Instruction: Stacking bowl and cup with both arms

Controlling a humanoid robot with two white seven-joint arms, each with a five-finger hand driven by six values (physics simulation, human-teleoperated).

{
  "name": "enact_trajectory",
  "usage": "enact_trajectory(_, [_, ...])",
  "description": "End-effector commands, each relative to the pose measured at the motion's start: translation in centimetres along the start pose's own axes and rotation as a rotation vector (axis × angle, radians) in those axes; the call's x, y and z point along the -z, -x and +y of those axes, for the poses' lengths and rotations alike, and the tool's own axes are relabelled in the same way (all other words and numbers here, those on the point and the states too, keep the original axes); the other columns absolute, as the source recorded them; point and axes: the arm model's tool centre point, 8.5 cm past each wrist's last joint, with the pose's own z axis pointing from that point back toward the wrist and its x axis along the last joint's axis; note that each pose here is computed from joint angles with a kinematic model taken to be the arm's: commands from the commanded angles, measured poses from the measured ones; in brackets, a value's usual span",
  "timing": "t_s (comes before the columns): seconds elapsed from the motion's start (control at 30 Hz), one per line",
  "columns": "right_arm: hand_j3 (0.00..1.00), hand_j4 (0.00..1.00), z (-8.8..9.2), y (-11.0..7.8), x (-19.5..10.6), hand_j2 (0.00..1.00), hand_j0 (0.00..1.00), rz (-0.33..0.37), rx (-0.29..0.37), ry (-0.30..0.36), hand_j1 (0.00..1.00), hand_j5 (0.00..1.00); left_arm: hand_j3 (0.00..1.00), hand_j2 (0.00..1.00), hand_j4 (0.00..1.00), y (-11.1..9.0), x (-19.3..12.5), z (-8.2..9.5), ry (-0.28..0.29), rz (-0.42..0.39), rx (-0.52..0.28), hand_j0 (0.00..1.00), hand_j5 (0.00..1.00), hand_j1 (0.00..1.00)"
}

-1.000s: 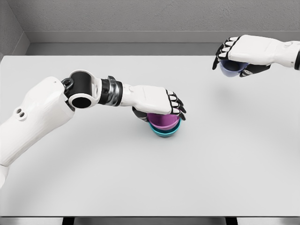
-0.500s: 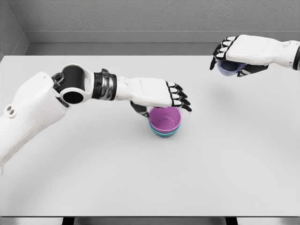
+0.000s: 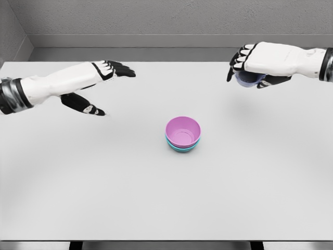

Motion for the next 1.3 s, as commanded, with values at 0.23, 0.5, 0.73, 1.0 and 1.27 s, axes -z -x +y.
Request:
enact_trajectory(0.23, [0.65, 0.65, -0.7, -1.7, 0.3, 0.65, 0.65, -0.045, -0.026, 0.016, 0.65, 0.65, 1.0, 1.0, 1.0, 4.5, -6.0, -3.6, -0.174, 0.189, -0.174, 1.0, 1.0, 1.0])
enact_trajectory(0.5, [0.66, 0.66, -0.9, -3.0, 0.6, 0.66, 0.66, -0.084, -0.039, 0.02, 0.66, 0.66, 1.0, 1.0, 1.0, 5.6, -6.9, -5.5, -0.183, 0.26, -0.177, 1.0, 1.0, 1.0])
enact_trajectory(0.73, [0.66, 0.66, -1.2, -4.5, 0.9, 0.66, 0.66, -0.126, -0.063, 0.026, 0.66, 0.66, 1.0, 1.0, 1.0, 6.1, -8.1, -6.3, -0.209, 0.293, -0.205, 1.0, 1.0, 1.0])
enact_trajectory(1.0, [0.67, 0.67, -1.6, -6.1, 0.1, 0.67, 0.67, -0.157, -0.099, 0.022, 0.67, 0.67, 1.0, 1.0, 1.0, 6.0, -7.9, -6.6, -0.219, 0.289, -0.214, 1.0, 1.0, 1.0])
enact_trajectory(1.27, [0.67, 0.67, -1.8, -7.2, -0.2, 0.67, 0.67, -0.187, -0.1, 0.028, 0.67, 0.67, 1.0, 1.0, 1.0, 6.1, -7.9, -6.6, -0.218, 0.291, -0.215, 1.0, 1.0, 1.0])
